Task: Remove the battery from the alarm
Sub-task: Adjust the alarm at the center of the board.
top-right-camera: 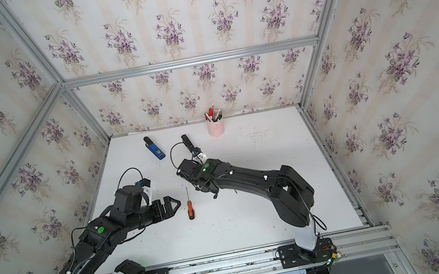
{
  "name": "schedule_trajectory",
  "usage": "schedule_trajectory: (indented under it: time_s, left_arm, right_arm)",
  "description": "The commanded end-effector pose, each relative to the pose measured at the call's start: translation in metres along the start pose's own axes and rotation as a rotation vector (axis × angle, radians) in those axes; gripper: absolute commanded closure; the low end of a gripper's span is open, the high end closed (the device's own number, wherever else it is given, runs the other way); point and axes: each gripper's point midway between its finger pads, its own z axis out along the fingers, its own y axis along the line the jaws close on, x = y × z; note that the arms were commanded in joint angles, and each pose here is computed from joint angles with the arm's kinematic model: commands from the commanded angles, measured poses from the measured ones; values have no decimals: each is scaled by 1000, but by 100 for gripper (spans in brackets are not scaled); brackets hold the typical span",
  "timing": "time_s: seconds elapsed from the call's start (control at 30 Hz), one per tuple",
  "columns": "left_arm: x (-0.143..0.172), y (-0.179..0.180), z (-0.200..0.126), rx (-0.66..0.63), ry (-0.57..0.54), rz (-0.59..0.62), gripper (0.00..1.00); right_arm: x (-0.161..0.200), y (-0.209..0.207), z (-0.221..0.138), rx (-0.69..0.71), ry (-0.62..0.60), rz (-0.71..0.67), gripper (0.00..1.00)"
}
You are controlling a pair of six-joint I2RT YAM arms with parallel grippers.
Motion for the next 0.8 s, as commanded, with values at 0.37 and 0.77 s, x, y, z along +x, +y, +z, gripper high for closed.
schedule_trajectory:
  time_s: [0.37,0.77]
  left_arm:
    - [17,28,-16,-74,-29,-39,0]
    - [20,34,-15,-88,-31,-43,0]
  right_arm:
    - [67,117,7,-434,243,167,89]
    - [67,145,-4,-590,310,235,45]
